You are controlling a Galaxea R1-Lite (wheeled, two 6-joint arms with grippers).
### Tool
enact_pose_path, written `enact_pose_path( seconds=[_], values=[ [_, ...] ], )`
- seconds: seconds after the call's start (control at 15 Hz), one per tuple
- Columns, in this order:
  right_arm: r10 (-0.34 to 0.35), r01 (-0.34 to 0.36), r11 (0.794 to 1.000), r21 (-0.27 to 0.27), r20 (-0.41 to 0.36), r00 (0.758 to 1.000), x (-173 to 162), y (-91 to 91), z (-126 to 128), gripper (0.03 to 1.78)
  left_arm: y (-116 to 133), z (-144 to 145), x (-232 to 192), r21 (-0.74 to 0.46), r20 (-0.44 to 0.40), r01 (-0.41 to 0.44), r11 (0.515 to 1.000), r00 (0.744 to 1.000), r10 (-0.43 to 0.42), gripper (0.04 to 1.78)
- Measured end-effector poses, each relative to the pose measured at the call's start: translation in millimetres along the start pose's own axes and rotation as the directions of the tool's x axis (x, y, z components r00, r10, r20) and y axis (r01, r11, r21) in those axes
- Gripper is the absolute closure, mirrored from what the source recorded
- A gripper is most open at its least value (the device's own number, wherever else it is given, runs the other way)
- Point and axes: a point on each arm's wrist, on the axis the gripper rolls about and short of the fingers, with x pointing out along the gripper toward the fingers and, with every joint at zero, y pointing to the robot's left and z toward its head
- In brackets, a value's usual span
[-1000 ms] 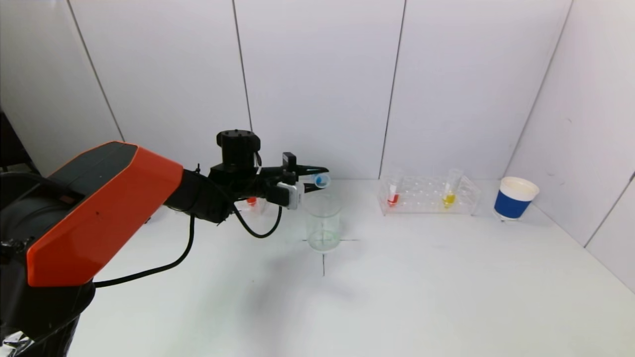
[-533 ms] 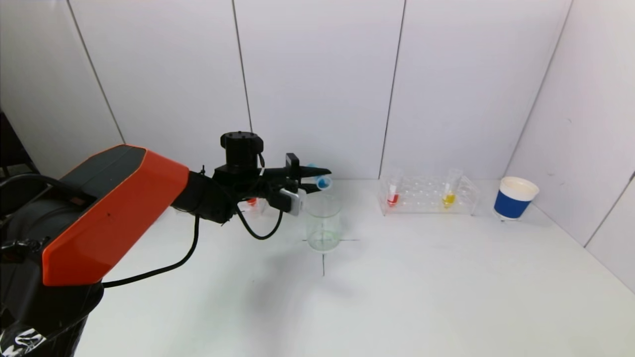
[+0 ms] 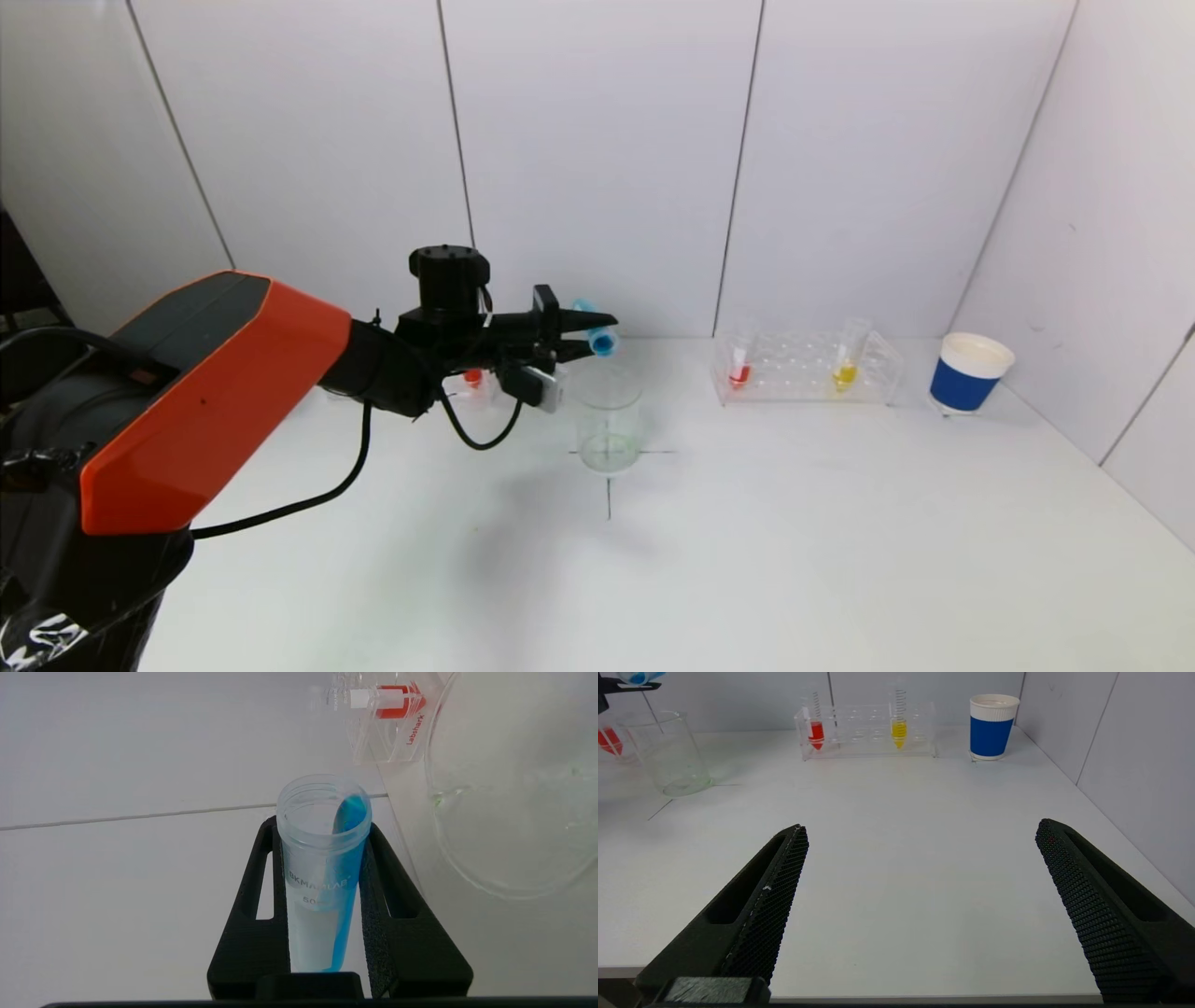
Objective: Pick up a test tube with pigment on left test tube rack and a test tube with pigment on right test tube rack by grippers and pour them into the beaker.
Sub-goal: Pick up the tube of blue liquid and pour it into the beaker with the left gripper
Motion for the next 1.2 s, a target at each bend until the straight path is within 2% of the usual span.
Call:
enact_pose_path(
  seconds=[0.67,1.2],
  values=[
    [0.0,0.0,1.0,0.0,0.0,1.0,0.0,0.0,0.0,0.04,0.6,-0.5,-0.8,0.146,-0.002,0.001,0.989,1.0,-0.001,1.37],
    [0.0,0.0,1.0,0.0,0.0,1.0,0.0,0.0,0.0,0.04,3.6,-0.9,-2.5,0.217,-0.008,0.0,0.976,1.0,0.002,1.37]
  ],
)
